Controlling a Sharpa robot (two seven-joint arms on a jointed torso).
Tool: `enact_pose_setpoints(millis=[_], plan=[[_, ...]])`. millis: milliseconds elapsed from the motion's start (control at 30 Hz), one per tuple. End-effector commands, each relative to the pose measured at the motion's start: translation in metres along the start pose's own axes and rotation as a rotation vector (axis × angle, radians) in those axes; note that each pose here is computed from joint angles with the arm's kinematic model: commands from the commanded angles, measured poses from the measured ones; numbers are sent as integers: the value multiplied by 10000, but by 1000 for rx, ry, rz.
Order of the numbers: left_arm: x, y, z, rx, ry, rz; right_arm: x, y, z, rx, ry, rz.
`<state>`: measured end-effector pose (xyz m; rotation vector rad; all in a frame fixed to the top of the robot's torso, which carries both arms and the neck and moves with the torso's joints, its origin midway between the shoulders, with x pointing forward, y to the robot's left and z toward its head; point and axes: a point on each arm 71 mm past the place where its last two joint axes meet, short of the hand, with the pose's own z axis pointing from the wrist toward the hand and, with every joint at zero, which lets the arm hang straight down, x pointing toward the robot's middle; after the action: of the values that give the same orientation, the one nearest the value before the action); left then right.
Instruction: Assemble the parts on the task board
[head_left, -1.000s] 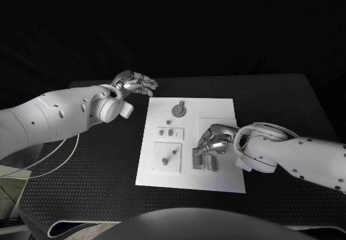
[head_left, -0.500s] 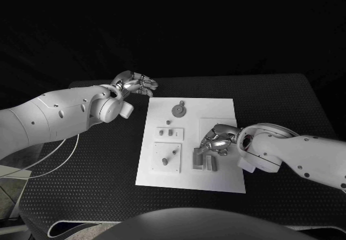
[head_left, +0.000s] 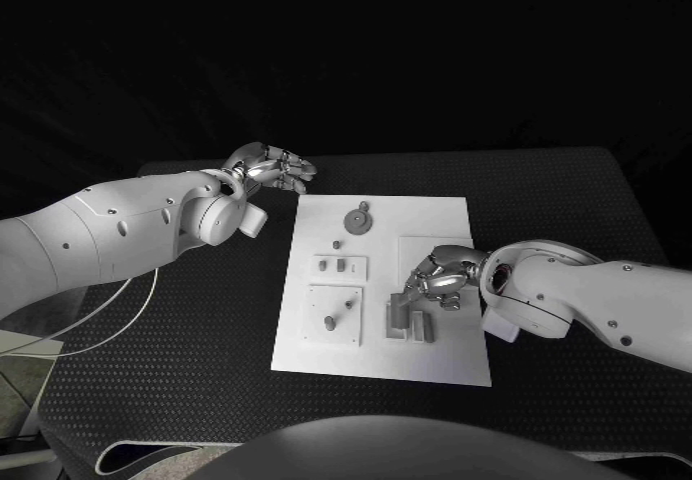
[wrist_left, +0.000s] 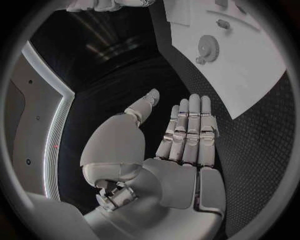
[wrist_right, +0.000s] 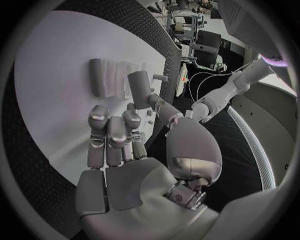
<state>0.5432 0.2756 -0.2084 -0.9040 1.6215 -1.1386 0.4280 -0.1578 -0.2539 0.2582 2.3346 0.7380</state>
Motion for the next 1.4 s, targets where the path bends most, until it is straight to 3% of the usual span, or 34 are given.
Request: enact_pose_setpoints(millis=[33,367,533,1400], plan=[[22,-13,2,5,19,-2,26,-8,-14,24,45,2],[23,-13,-1,5,21,-3,-5,-133,-16,128,98,48],[24,-13,-1,4,21,-3,-6,-150,-12,148,105,53],[22,-11,3,3,21,-4,80,-78,9,143,175,43]])
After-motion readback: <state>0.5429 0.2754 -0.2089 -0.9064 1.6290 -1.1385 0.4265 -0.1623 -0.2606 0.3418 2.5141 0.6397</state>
